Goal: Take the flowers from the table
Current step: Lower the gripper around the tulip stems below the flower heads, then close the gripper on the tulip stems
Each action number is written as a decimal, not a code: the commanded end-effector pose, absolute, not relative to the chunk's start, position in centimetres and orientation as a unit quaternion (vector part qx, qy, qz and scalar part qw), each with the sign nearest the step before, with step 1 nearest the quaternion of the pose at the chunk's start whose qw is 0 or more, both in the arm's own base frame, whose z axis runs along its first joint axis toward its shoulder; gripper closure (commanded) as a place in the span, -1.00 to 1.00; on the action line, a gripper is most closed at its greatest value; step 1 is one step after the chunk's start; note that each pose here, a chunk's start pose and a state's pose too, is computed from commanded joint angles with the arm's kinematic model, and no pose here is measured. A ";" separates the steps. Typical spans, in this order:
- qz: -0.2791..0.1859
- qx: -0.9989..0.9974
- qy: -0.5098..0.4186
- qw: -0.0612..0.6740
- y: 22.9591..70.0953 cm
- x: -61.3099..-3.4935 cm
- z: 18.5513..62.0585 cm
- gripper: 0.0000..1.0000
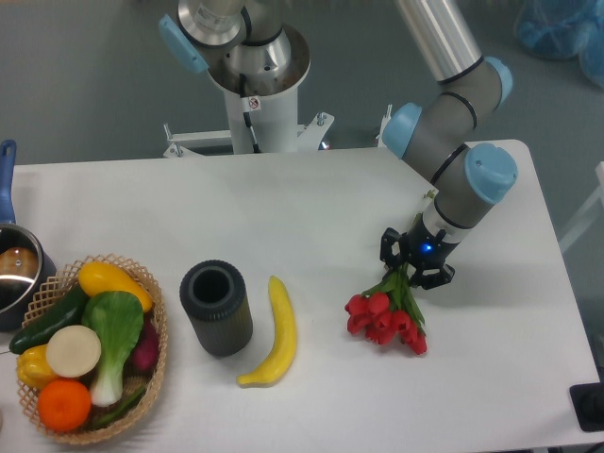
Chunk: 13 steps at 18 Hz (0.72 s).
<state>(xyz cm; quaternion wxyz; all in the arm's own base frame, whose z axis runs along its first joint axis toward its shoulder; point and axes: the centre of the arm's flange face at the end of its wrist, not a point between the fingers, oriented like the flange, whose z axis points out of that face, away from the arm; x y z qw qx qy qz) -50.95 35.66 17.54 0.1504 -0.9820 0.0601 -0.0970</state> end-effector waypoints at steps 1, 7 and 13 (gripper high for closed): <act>-0.096 -0.982 0.059 0.151 35.7 -50.9 17.6 0.31; -0.095 -0.982 0.057 0.151 35.5 -51.0 17.8 0.32; -0.069 -0.982 0.062 0.163 35.6 -50.8 21.3 0.32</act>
